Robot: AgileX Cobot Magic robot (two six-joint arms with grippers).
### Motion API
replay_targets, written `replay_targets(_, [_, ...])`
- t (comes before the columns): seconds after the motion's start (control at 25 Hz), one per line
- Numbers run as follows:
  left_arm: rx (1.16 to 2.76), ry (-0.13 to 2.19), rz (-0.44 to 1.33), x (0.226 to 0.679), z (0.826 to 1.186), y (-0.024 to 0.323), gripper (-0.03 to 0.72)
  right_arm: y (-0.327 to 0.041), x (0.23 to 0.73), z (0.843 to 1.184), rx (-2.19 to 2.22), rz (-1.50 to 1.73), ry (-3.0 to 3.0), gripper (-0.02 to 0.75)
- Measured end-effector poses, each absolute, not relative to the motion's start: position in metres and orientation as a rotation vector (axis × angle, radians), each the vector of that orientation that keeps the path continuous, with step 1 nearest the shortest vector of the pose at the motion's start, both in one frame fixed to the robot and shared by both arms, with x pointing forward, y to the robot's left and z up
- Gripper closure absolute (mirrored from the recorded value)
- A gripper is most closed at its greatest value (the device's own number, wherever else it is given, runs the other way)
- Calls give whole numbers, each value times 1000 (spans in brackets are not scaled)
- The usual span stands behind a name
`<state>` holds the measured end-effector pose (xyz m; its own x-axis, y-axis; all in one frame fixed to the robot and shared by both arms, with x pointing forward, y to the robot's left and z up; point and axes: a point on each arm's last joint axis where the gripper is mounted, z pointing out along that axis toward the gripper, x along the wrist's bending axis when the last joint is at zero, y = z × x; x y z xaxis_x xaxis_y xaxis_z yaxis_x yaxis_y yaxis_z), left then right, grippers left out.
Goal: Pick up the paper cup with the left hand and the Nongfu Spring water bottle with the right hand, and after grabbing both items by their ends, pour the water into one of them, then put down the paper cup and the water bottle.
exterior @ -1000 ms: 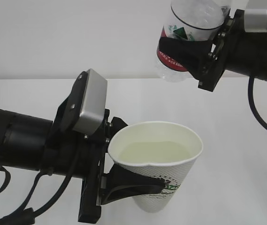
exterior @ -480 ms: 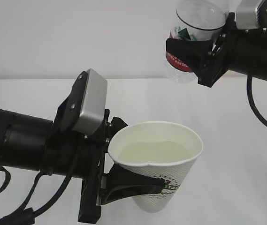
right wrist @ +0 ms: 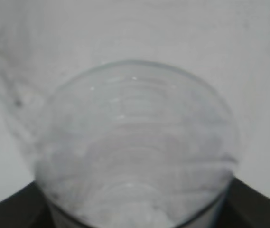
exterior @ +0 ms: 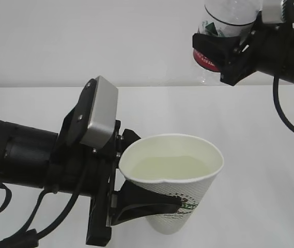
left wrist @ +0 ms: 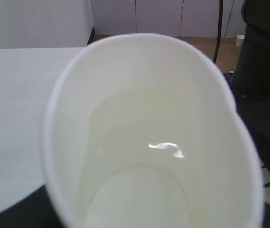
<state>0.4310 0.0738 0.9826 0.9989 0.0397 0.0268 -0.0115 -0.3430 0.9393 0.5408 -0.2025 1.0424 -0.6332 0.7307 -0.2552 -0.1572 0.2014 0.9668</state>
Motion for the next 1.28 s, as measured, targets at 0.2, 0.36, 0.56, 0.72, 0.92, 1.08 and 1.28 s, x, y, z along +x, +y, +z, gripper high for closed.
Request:
replay_targets(0.2, [1920,20,52,431,983,74,259,-210,546,1041,630,1470,1707,258])
replay_targets(0.36, [1920,20,52,431,983,74,259,-213,552,1034,703,1443,1694,258])
replay_targets(0.56, [1920,20,52,431,983,74,259,-217,558,1026,785,1419,1669,258])
replay_targets(0.72, [1920,20,52,431,983,74,260,-223,562,1026,837,1372,1618,258])
replay_targets(0.92, [1920,20,52,431,983,74,260,-230,565,1024,923,1298,1585,286])
replay_targets(1.08, [1920,20,52,431,983,74,260,-233,566,1024,929,1267,1568,305])
replay_targets(1.28, [1920,20,52,431,983,74,260,-234,566,1024,938,1254,1555,308])
